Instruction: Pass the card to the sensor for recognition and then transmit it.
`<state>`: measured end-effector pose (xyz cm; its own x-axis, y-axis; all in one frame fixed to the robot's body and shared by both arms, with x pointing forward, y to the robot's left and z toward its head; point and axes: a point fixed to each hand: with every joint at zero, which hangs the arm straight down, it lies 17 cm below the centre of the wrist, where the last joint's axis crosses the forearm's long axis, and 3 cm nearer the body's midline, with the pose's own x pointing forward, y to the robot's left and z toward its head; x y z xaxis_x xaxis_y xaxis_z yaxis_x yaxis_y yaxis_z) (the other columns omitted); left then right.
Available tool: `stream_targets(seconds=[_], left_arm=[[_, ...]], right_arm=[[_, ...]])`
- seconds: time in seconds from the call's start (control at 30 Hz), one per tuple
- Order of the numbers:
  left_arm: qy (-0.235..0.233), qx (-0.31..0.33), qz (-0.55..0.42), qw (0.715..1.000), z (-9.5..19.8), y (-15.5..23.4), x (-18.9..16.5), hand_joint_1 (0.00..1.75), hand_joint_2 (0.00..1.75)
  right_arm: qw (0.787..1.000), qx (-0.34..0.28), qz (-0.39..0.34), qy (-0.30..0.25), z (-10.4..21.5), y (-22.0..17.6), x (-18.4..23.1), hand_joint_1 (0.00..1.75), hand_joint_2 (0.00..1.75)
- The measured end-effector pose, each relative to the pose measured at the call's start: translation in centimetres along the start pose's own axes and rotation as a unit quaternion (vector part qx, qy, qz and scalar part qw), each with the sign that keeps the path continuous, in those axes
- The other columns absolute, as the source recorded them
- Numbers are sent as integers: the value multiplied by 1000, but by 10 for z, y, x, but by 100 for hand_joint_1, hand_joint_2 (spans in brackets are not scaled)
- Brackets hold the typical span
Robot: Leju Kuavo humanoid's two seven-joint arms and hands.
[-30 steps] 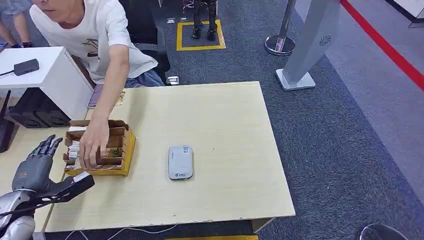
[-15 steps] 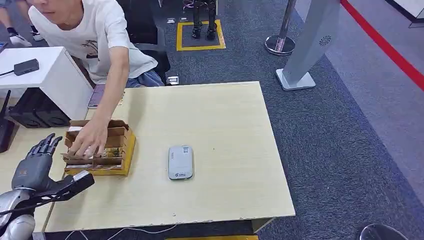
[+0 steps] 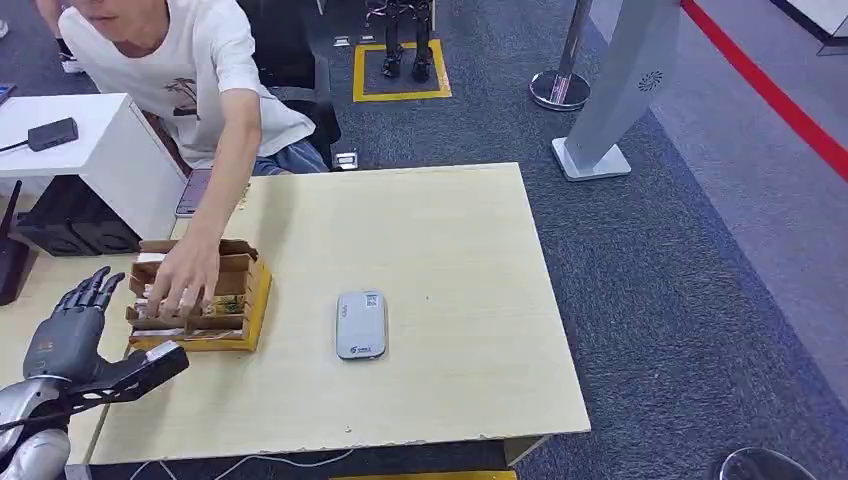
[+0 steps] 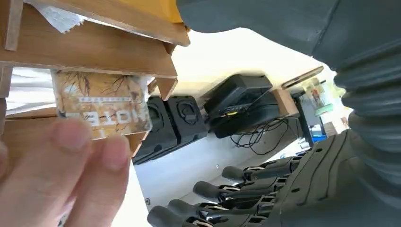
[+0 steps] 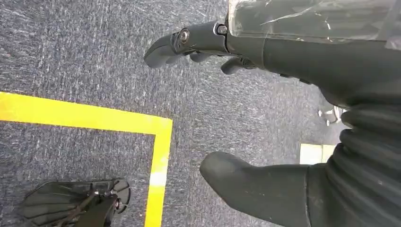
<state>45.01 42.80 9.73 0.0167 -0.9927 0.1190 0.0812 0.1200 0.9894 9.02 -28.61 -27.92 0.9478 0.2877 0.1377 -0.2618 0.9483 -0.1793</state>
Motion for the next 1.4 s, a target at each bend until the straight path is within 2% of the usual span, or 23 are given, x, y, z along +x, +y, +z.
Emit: stream_targets(seconds=[1.4], left_arm=[[0, -3, 2, 1000, 0, -1, 0, 0, 175]], right_arm=[[1000, 0, 5, 2, 0, 0, -1, 0, 175]])
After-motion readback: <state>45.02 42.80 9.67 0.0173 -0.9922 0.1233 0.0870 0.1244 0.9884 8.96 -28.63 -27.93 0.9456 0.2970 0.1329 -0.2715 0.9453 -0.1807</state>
